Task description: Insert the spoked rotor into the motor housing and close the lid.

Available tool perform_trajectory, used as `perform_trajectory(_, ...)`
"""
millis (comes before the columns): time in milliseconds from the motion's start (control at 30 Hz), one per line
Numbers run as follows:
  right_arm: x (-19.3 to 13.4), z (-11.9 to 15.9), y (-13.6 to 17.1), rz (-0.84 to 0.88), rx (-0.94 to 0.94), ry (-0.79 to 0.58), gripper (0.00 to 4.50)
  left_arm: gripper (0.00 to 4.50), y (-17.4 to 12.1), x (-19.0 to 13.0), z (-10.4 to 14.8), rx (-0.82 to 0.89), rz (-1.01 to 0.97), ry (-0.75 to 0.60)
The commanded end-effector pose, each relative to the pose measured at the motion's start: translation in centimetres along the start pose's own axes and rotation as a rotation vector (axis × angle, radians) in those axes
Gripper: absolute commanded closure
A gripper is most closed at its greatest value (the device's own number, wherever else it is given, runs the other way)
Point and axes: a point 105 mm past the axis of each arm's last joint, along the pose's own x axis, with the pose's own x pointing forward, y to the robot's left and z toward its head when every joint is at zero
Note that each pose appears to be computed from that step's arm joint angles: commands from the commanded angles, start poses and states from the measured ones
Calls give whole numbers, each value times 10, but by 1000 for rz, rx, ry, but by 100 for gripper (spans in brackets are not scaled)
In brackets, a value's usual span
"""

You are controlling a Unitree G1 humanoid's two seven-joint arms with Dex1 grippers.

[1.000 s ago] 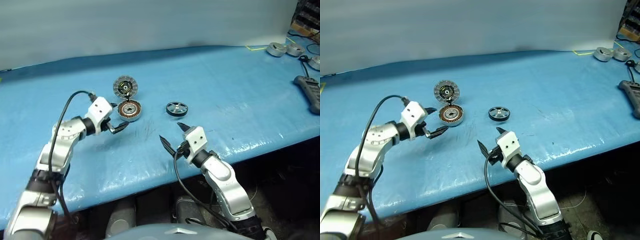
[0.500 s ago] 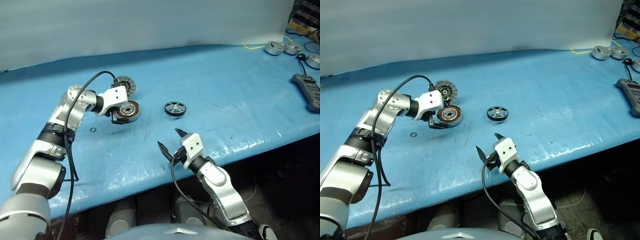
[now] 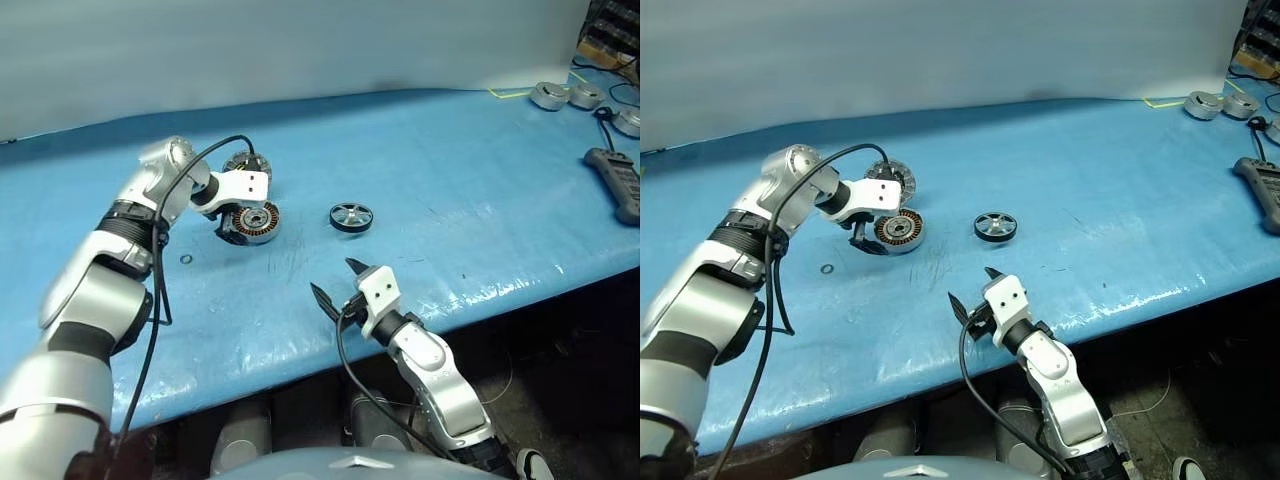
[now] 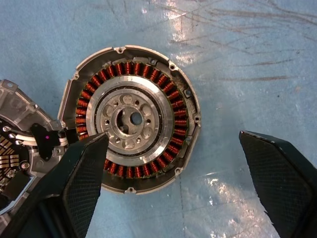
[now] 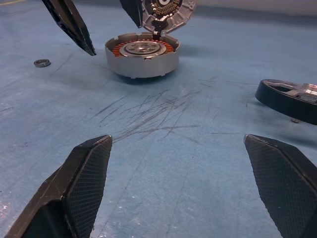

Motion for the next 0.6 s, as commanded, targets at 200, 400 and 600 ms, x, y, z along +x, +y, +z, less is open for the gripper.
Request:
perform_trajectory(200,2,11,2,36,-17,-25,1,1,6,-2,12,31,-44,100)
perform_trajectory(400,-3,9,6,63,-22,3,1,1,9,4,21,35,-39,109)
perform_trajectory(600,-6,9,5,67,-25,15,1,1,10,6,19,20,-37,130)
